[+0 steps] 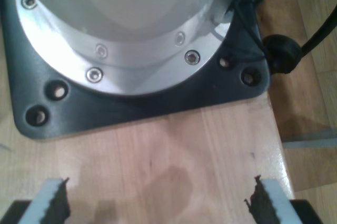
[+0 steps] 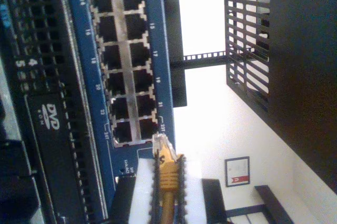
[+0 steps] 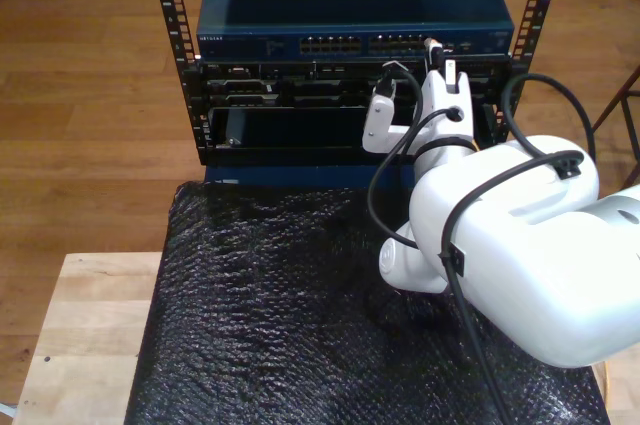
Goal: Grab the cable and plug it in
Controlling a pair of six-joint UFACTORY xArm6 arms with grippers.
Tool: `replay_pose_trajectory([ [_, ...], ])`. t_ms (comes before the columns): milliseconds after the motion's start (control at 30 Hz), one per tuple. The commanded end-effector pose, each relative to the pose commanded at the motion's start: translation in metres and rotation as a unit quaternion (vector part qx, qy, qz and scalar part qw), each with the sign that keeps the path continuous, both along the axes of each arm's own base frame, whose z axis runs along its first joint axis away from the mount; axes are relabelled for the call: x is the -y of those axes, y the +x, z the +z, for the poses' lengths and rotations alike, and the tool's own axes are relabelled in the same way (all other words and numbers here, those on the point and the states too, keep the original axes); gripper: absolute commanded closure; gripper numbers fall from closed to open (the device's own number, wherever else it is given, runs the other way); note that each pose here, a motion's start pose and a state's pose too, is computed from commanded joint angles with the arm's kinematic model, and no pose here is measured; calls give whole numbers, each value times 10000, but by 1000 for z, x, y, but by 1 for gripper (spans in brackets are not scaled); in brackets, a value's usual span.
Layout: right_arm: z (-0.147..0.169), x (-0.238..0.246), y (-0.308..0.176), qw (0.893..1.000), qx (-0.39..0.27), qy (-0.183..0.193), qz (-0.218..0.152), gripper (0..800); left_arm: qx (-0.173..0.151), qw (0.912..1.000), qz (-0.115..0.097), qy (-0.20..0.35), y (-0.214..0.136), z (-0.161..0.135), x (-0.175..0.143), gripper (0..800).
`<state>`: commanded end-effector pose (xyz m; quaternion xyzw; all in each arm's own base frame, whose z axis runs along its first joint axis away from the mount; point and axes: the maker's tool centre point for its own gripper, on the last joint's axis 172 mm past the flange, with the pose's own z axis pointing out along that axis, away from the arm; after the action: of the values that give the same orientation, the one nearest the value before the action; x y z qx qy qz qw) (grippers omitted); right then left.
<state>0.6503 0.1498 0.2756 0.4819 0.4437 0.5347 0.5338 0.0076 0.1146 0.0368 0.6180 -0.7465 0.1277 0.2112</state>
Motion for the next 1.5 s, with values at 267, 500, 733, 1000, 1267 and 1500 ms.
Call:
replay_pose_trajectory([
  [267, -4, -1, 1, 9999, -31, -95, -3, 800, 0, 10000, 0, 0, 0, 0, 0, 0],
  [500, -1, -1, 6, 10000, 24, -64, -16, 800, 0, 10000, 0, 0, 0, 0, 0, 0],
  [733, -1, -1, 6, 10000, 24, -54, -14, 800, 0, 10000, 0, 0, 0, 0, 0, 0],
  [1000, -1, -1, 6, 10000, 17, -49, -13, 800, 0, 10000, 0, 0, 0, 0, 0, 0],
  [1267, 0, -2, 7, 10000, 26, -31, -2, 800, 0, 10000, 0, 0, 0, 0, 0, 0],
  [1500, 0, -1, 8, 10000, 26, -20, 1, 800, -2, 10000, 0, -8, 0, 0, 0, 0],
])
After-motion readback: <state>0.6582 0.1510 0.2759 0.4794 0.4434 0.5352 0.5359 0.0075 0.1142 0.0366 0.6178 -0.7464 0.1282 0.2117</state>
